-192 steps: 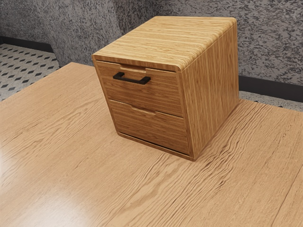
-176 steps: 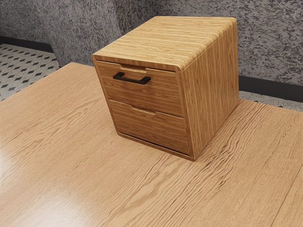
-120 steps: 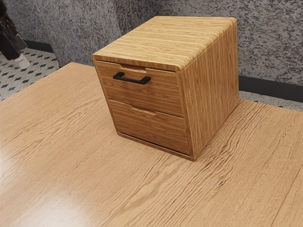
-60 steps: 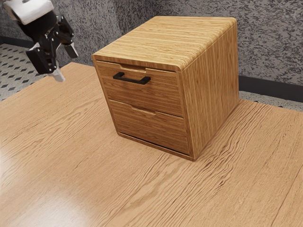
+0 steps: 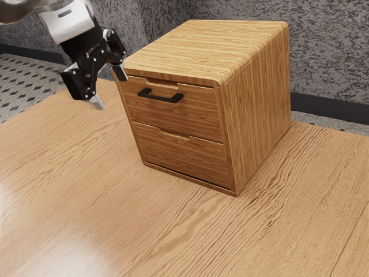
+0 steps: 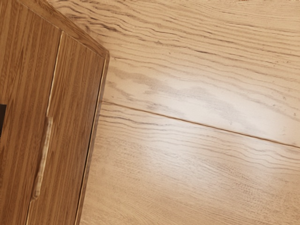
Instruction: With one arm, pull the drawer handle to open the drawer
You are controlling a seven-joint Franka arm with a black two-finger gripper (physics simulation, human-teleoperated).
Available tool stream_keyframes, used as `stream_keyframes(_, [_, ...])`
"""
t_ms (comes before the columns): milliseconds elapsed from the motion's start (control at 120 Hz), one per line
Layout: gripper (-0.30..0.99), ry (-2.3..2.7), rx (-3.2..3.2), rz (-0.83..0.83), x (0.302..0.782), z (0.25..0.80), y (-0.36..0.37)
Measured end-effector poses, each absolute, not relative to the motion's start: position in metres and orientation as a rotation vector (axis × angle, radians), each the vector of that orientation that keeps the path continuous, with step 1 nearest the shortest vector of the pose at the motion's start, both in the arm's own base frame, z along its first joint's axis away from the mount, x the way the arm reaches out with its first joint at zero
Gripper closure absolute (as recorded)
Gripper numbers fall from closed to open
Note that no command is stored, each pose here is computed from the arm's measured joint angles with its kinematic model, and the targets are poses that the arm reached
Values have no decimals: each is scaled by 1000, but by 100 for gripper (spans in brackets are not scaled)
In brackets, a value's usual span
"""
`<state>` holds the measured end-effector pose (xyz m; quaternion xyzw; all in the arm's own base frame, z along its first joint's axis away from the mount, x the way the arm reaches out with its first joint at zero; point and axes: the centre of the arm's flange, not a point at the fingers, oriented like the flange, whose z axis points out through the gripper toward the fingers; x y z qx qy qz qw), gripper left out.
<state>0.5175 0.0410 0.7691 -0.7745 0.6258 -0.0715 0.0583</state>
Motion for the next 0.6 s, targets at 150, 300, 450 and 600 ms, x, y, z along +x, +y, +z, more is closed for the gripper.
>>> stream_keyframes(150, [3, 1966, -2241, -244, 536, 762, 11])
stream_keyframes(300, [3, 1979, -2139, -294, 547, 760, -6])
stream_keyframes(450, [3, 1951, -2079, -332, 553, 762, -3])
stream_keyframes(600, [3, 1922, -2070, -336, 560, 759, 10])
